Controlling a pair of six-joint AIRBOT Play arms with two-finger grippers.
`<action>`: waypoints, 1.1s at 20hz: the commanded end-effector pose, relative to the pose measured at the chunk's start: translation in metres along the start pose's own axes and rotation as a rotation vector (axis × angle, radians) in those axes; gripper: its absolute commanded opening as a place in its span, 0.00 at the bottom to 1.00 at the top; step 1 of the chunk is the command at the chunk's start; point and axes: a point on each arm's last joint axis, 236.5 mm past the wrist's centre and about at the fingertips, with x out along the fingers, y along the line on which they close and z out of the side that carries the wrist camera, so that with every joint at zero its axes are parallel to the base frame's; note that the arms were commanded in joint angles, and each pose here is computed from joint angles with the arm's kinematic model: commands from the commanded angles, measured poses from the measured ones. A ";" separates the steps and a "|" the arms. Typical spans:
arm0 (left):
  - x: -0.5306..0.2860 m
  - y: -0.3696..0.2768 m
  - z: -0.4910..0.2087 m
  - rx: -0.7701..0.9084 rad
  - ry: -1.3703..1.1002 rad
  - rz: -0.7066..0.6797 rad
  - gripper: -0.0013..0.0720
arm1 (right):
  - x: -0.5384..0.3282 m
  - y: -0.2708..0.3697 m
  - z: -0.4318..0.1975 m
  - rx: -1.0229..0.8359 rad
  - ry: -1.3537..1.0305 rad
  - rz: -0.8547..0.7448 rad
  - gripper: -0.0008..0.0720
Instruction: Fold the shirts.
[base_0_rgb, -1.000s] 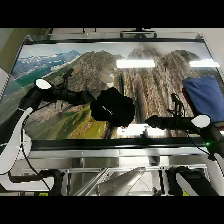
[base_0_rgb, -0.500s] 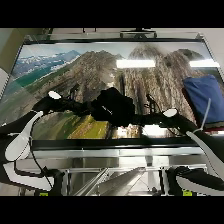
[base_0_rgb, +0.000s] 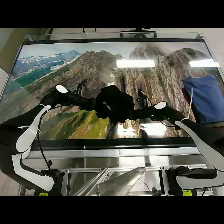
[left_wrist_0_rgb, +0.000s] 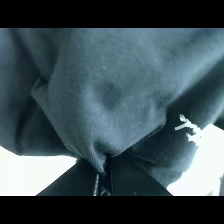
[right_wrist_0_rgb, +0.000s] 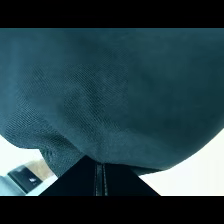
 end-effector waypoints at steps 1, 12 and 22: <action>-0.019 -0.018 0.003 0.036 0.029 -0.045 0.02 | -0.017 0.010 0.020 -0.026 -0.037 0.027 0.04; -0.237 -0.281 -0.009 0.662 -0.359 -0.089 0.02 | -0.302 0.279 0.089 -0.643 -0.632 0.278 0.03; -0.214 -0.223 0.006 0.621 -0.382 0.159 0.05 | -0.227 0.192 0.094 -0.437 -0.412 0.117 0.04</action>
